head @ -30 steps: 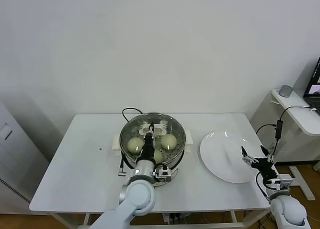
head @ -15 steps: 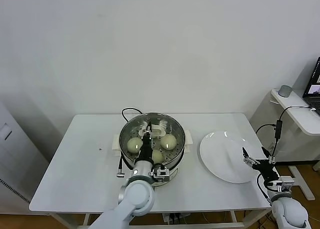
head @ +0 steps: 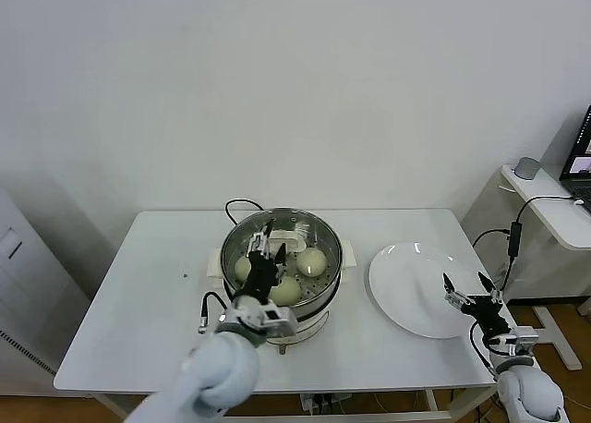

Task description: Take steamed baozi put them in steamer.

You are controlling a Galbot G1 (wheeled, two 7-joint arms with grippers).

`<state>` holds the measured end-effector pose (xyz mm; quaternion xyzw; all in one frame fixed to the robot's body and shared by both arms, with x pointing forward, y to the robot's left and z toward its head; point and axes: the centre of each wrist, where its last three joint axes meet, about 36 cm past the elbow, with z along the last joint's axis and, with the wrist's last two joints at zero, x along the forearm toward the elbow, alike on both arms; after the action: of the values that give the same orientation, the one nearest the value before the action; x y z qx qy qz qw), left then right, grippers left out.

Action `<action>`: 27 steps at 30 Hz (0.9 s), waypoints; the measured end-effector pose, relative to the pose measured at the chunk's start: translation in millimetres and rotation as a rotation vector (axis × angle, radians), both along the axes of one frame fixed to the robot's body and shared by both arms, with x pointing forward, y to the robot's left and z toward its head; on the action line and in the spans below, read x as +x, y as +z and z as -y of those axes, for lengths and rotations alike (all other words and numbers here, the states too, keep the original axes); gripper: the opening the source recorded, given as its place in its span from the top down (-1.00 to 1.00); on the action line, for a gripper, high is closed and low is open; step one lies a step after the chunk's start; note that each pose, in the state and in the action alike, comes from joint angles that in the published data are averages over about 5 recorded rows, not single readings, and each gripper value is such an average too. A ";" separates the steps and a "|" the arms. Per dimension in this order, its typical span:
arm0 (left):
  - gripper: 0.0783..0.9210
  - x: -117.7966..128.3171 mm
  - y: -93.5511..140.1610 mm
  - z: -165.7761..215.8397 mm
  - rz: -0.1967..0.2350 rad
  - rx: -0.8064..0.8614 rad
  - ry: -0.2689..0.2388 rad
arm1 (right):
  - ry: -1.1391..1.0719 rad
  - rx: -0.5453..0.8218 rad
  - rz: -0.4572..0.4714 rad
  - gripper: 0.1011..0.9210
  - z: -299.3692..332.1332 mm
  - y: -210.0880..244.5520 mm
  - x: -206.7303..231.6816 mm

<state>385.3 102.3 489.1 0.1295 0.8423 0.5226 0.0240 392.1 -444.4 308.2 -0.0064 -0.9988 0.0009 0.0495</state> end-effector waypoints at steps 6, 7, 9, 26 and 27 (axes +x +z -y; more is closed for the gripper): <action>-0.74 4.8 36.9 -39.0 -0.085 -0.312 -0.061 | 0.014 0.018 -0.003 -0.76 -3.9 3.1 -0.3; -0.76 6.3 41.4 -46.5 -0.099 -0.367 -0.062 | 0.016 0.019 -0.002 -0.76 -4.3 4.5 -0.1; -0.76 9.6 49.1 -61.9 -0.126 -0.475 -0.059 | 0.021 0.020 0.003 -0.76 -5.0 7.9 0.6; -0.77 37.6 21.8 -193.2 -0.255 -1.042 0.093 | 0.031 -0.002 0.045 -0.76 -11.8 33.2 1.1; -0.77 39.1 16.5 -199.5 -0.256 -1.053 0.110 | 0.031 -0.003 0.045 -0.76 -12.5 34.0 0.8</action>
<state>424.4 301.8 505.6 0.1184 0.9919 0.0105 -0.0447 393.0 -431.9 342.2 0.0091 -0.9996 0.0029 0.0269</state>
